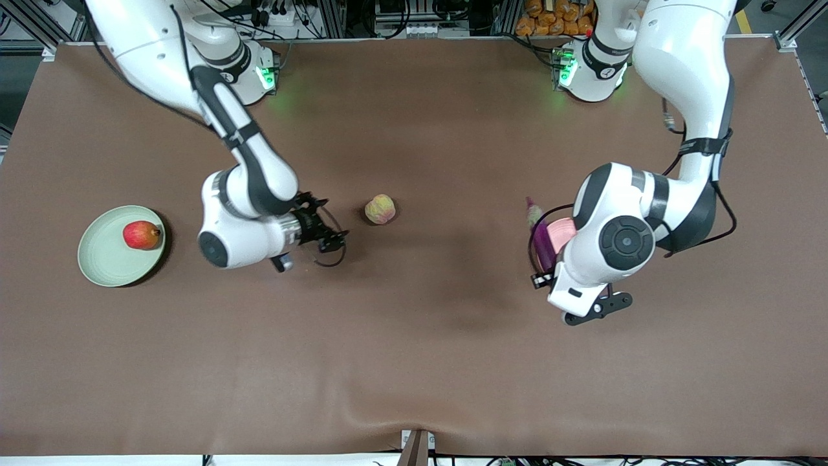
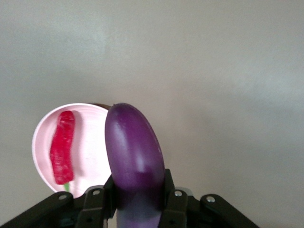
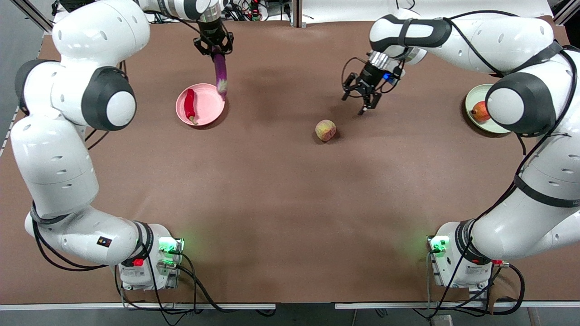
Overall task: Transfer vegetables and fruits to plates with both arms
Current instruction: 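Carry the eggplant to the pink plate while the right gripper grasps the pear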
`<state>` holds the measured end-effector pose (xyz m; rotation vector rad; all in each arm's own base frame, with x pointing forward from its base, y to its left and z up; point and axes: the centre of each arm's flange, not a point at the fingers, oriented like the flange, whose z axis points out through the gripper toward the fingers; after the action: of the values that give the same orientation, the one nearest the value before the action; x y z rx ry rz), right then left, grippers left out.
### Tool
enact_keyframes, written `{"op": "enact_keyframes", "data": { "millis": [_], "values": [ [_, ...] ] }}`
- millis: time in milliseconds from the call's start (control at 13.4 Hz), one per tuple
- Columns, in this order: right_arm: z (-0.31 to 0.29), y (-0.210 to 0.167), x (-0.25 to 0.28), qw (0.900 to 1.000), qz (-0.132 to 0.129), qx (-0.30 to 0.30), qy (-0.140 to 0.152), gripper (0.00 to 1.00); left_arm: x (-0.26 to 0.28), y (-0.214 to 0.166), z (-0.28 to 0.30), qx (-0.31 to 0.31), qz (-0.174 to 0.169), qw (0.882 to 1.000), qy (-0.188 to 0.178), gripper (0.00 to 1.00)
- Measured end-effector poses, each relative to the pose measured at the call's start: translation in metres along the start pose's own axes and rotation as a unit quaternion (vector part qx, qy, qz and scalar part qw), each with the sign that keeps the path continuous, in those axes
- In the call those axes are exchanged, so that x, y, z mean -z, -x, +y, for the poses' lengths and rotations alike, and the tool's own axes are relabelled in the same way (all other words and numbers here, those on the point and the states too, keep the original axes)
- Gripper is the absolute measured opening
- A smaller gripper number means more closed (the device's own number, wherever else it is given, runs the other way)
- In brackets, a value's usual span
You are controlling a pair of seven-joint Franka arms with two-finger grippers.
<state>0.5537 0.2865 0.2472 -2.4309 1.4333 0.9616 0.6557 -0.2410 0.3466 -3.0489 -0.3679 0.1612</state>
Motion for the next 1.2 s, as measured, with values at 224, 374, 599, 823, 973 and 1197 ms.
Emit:
{"op": "enact_keyframes", "data": {
  "millis": [224,374,599,823,973,1197],
  "values": [
    [-0.009,0.035,-0.028,1.0,0.021,0.009,-0.02,1.0,-0.023,0.016,-0.007,-0.073,0.007,0.997,-0.02,0.38],
    [-0.007,0.037,-0.045,0.999,0.03,0.014,-0.011,1.0,-0.042,0.019,-0.014,-0.093,0.023,0.995,-0.027,0.38],
    [-0.012,0.031,-0.059,0.999,0.043,0.015,-0.022,1.0,-0.073,0.024,-0.022,-0.098,0.028,0.994,-0.024,0.38],
    [-0.015,0.028,-0.077,0.998,0.052,0.018,-0.022,1.0,-0.104,0.028,-0.028,-0.098,0.014,0.995,-0.031,0.38],
    [-0.015,0.027,-0.086,0.997,0.064,0.028,-0.013,1.0,-0.117,0.024,-0.032,-0.095,0.009,0.995,-0.035,0.38],
    [-0.016,0.034,-0.093,0.996,0.077,0.038,-0.023,0.96,-0.125,0.019,-0.041,-0.101,0.012,0.994,-0.051,0.38]
  ]
}}
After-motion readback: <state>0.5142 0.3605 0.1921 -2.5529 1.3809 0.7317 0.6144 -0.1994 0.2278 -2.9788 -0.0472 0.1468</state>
